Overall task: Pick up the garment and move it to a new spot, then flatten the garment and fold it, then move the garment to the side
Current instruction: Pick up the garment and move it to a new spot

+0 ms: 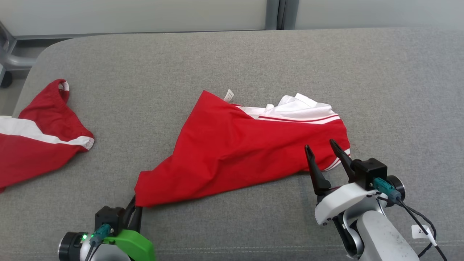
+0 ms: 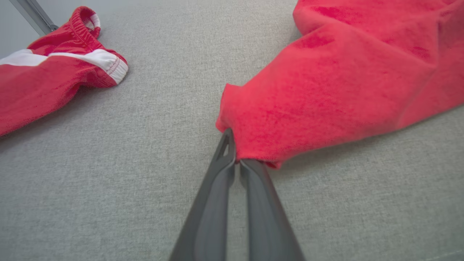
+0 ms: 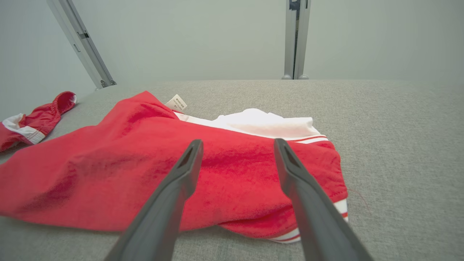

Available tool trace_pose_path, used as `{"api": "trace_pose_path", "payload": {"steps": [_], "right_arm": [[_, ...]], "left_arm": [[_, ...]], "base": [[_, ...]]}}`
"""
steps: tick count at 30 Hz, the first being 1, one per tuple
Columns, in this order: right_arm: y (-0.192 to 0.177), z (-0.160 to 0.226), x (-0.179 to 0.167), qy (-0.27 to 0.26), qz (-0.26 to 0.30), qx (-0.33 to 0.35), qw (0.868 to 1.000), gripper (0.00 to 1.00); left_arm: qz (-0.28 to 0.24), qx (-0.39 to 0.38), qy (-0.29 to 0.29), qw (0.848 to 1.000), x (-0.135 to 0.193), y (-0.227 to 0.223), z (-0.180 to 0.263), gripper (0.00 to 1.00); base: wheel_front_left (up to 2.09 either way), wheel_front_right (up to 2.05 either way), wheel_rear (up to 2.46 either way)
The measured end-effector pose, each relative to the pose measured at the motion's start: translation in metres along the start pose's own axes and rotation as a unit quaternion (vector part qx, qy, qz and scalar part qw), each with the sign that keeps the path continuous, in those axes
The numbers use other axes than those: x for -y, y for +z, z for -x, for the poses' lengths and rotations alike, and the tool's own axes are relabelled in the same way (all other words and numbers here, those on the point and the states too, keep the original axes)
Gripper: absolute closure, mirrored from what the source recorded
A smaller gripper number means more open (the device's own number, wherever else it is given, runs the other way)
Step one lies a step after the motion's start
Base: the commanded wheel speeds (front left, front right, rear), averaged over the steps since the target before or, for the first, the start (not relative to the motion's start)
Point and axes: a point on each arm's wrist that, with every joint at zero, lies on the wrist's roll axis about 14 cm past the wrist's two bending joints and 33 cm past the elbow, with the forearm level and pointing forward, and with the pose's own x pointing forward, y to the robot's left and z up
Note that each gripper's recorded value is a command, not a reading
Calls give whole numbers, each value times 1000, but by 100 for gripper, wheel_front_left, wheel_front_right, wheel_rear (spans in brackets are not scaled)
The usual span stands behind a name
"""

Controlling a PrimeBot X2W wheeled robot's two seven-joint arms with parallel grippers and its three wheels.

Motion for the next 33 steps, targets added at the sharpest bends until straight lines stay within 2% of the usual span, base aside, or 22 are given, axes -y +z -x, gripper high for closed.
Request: {"api": "trace_pose_path", "payload": {"steps": [2,3,4,5,6,14,24,33], "right_arm": [[0,0,-1,1,0,0,1000,0],[-1,0,-1,2,0,-1,1000,0],[-1,0,-2,2,0,-1,1000,0],[-1,0,-2,3,0,-1,1000,0],[-1,0,-2,3,1,-2,1000,0],[3,2,3,-3,3,2,1000,0],[9,5,10,-11,10,8,1000,0],[14,7,21,-22,17,12,1000,0]], "left_arm": [[3,-4,-3,1000,3,-3,1,100],[10,-6,-5,1000,6,-4,2,97],[13,-9,-6,1000,7,-6,3,71],[13,-14,-7,1000,8,-10,4,32],[15,-17,-6,1000,7,-12,4,0],[29,-6,23,999,-7,-11,5,0],[35,63,85,994,-36,27,15,0],[36,131,87,987,-31,62,28,0]], "base": [[0,0,0],[0,0,0],[0,0,0],[0,0,0],[0,0,0],[0,0,0],[0,0,0],[0,0,0]]}}
